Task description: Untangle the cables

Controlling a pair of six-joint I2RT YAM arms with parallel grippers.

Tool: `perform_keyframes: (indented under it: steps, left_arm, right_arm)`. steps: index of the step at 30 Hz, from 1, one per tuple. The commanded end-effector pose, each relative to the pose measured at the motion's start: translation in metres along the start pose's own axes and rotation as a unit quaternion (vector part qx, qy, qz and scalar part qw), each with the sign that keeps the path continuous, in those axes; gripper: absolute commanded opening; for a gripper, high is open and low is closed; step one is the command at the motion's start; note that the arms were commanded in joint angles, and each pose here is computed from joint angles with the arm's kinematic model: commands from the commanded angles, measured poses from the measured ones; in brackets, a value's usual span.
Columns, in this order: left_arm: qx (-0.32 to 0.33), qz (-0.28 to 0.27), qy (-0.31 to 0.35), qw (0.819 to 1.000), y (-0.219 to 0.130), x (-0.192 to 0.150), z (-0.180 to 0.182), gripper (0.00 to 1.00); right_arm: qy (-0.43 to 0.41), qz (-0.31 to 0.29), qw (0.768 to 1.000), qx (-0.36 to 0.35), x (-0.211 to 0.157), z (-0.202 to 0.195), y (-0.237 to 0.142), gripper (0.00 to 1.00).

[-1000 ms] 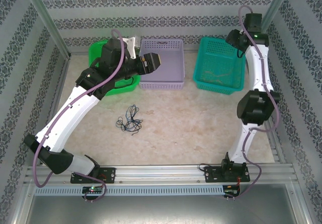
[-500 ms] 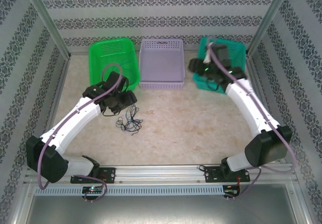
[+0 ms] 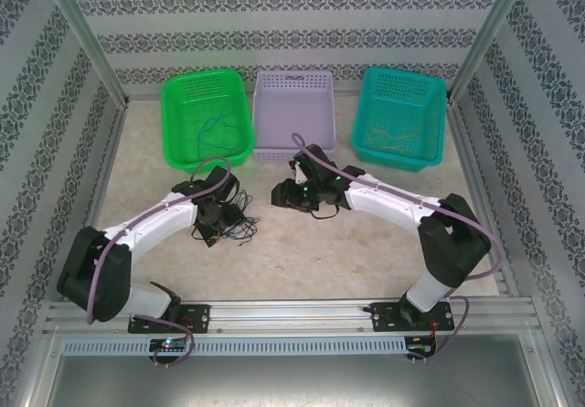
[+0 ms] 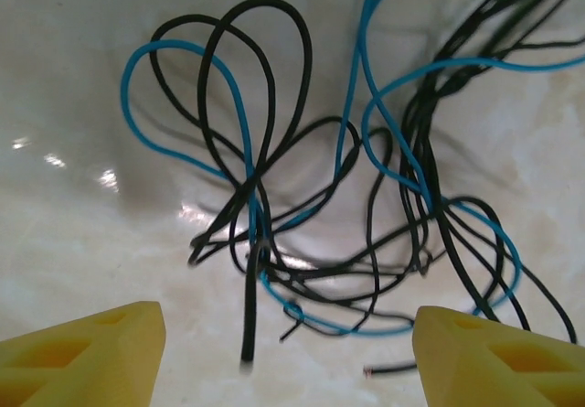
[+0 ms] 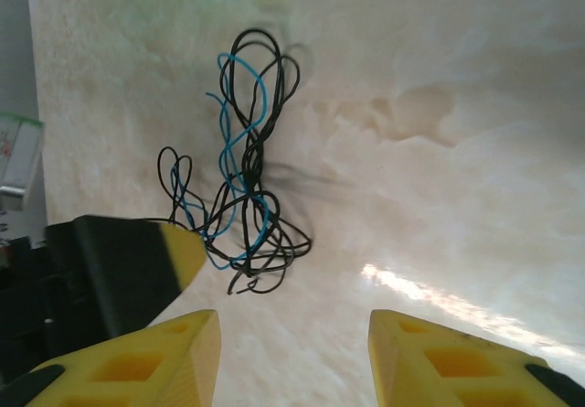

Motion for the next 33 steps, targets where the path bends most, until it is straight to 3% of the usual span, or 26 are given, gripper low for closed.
perform_keyframes:
  steps: [1,5,7,10,14,17,21,33]
  left_arm:
    - [-0.009,-0.011,-0.033,0.999,0.019,0.008,-0.005,0.68]
    - [0.004,-0.014,-0.012,1.000,0.038,0.011,-0.002,0.50]
    - [0.007,-0.018,0.008,1.000,0.040,0.012,-0.003,0.27]
    - [-0.034,-0.024,0.052,0.998,0.033,0.009,-0.021,0.02]
    - [-0.136,-0.002,0.134,0.982,0.018,-0.015,-0.061,0.00]
    - [-0.170,0.016,0.191,0.967,0.009,-0.034,-0.078,0.00]
    - [-0.180,0.028,0.228,0.956,0.005,-0.051,-0.088,0.00]
    - [-0.171,0.036,0.250,0.952,0.011,-0.060,-0.098,0.00]
  right_arm:
    - [0.052,0.018,0.998,0.039,-0.009,0.008,0.018,0.48]
    - [0.072,0.024,0.996,0.036,-0.014,0.001,0.027,0.48]
    - [0.076,0.027,0.996,0.030,-0.017,-0.004,0.029,0.47]
    - [0.091,0.031,0.995,0.030,-0.021,-0.012,0.031,0.47]
    - [0.105,0.021,0.994,0.030,-0.019,-0.022,0.027,0.47]
    - [0.114,0.006,0.993,0.022,-0.012,-0.035,0.018,0.47]
    - [0.130,-0.018,0.991,0.009,-0.002,-0.057,0.002,0.47]
    - [0.164,-0.042,0.985,-0.026,-0.007,-0.089,-0.009,0.41]
Point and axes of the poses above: each hand's point on the last joint's axis, 136 mm out from that joint toward the fingers, its own y axis out along the fingers, its own z axis along the line the jaws close on, x = y × z, the point moved 2 cm from there along -y, back along the fingers, and after that the axes turned 12 degrees about -y, right-handed, at the moved point
